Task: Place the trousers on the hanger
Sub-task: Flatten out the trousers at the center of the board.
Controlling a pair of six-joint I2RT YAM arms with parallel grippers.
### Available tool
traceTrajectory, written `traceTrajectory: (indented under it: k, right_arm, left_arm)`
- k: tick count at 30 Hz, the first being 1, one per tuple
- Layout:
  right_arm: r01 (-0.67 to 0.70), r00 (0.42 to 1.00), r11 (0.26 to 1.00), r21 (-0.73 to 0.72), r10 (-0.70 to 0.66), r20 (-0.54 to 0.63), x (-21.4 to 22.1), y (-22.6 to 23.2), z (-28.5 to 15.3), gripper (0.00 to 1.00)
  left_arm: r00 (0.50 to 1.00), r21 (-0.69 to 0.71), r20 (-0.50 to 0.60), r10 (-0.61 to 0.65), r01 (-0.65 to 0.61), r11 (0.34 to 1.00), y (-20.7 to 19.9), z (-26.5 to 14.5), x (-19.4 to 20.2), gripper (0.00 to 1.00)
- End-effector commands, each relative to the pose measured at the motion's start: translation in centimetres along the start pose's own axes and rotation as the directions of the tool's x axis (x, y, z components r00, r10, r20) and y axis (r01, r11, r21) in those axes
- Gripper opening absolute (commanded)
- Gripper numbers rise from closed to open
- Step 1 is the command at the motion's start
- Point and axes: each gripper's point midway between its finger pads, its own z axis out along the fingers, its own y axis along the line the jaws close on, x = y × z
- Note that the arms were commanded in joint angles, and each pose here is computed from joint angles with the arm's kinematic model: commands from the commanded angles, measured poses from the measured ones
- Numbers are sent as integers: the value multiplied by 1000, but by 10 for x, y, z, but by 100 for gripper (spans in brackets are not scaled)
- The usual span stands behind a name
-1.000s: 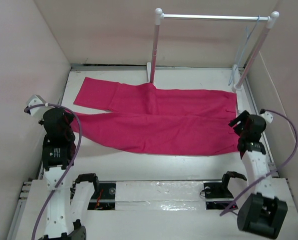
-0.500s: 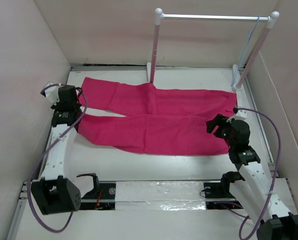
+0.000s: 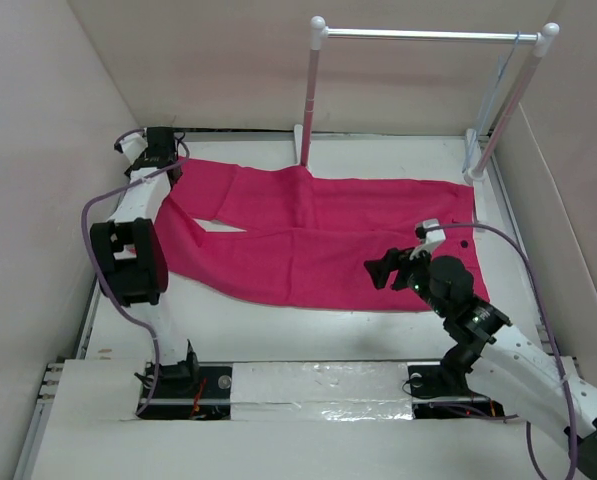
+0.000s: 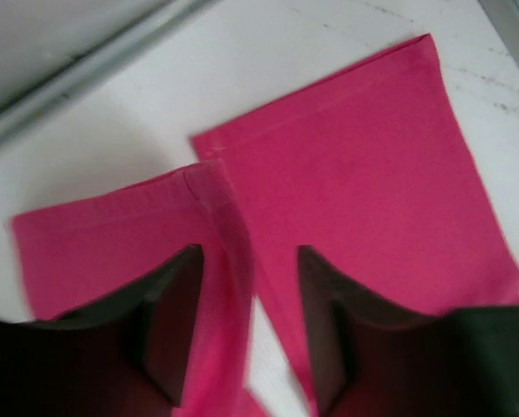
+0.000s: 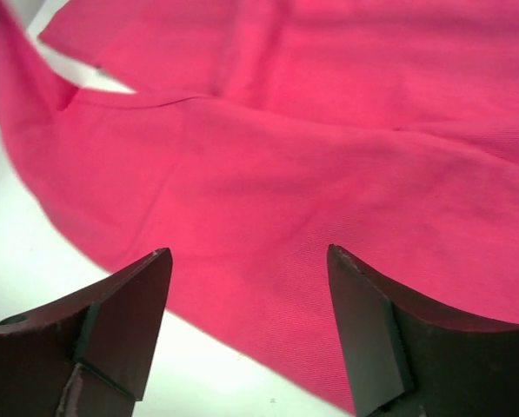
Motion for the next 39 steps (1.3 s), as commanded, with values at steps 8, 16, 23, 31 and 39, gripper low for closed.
traceTrajectory:
  k: [8,16,23,31,39]
  right_arm:
    - [64,993,998,-24,-61,102,-20,35,-5,80]
    - [121,992,991,-53,-118,52,-3,44,10,17]
    - [133,991,986,-103,-132,24,3,47,-3,10]
    - [138,990,973,-185,-142,-5,19,49,-26,32]
    - [121,991,973,-194,-130,-34,30,45,-33,32]
  left_arm:
    - [997,133,11,-70,68,989,-13,-31,-7,68]
    - [961,137,10,-275,271,953,71,-63,29,27]
    - [939,-21,-112,-326,326,945,135,-34,75,0]
    - [891,-162,-189,-413,386,908,182,2,105,25]
    - [897,-204,-195,-396,358,911,184,16,106,35]
